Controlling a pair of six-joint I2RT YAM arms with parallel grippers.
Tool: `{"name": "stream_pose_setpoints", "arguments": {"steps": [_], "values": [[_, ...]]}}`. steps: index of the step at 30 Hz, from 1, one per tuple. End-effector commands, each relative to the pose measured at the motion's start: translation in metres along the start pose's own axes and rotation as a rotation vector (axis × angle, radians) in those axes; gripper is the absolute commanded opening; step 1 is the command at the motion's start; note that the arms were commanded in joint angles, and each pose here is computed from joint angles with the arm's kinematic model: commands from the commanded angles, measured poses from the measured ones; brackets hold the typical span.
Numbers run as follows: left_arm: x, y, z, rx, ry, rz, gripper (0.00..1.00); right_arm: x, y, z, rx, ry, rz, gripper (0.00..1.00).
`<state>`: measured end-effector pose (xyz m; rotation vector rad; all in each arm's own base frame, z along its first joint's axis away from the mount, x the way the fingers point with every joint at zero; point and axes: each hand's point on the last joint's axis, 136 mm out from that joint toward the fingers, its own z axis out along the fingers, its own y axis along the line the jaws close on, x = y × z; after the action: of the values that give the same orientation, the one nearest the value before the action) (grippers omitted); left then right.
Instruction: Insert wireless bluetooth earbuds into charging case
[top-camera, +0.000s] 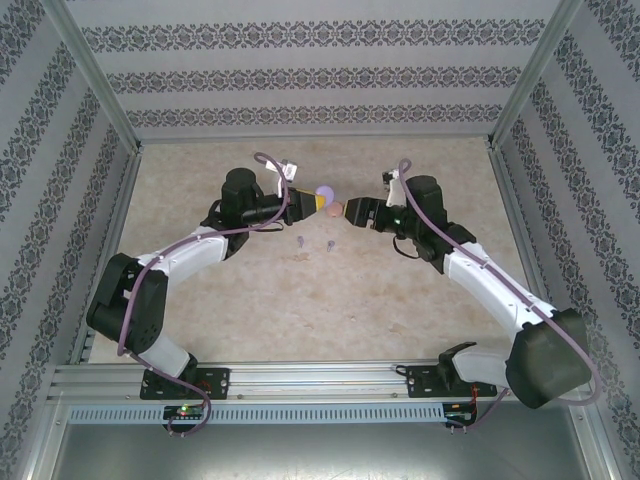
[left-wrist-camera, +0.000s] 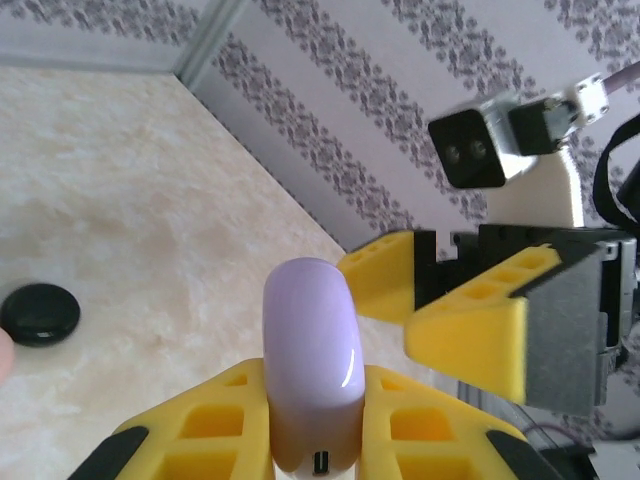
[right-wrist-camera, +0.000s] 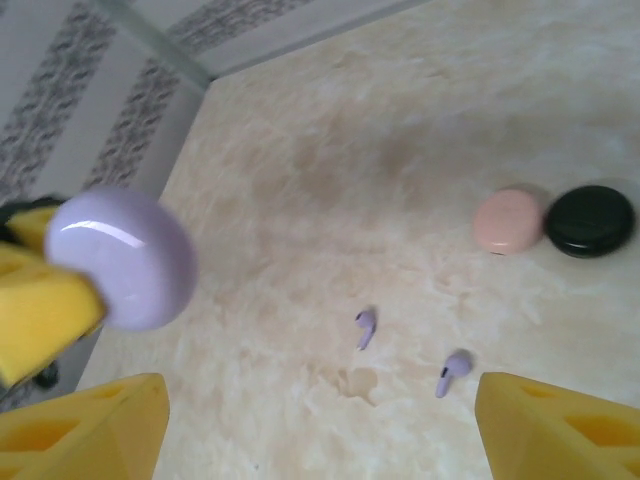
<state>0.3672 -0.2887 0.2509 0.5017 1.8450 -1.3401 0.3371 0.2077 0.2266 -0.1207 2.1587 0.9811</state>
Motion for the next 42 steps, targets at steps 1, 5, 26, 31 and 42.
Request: {"name": "stream_pose_setpoints", "arguments": {"steps": [1, 5, 26, 31, 42], "values": [[0.007, -0.016, -0.004, 0.073, 0.094, 0.023, 0.00, -0.007, 0.034, -0.008, -0.168, -0.029, -0.192, 0.79], [0.006, -0.020, -0.004, 0.087, 0.113, 0.032, 0.00, -0.007, 0.045, -0.004, -0.214, -0.010, -0.202, 0.77], [-0.002, -0.038, -0.010, 0.125, 0.111, 0.065, 0.00, -0.011, 0.010, 0.028, -0.133, -0.012, -0.130, 0.65], [-0.006, -0.044, -0.014, 0.133, 0.099, 0.078, 0.00, -0.005, -0.016, 0.025, -0.091, -0.014, -0.073, 0.64], [-0.008, -0.041, -0.011, 0.134, 0.093, 0.077, 0.00, -0.017, 0.027, -0.011, -0.196, -0.072, -0.081, 0.64]]}}
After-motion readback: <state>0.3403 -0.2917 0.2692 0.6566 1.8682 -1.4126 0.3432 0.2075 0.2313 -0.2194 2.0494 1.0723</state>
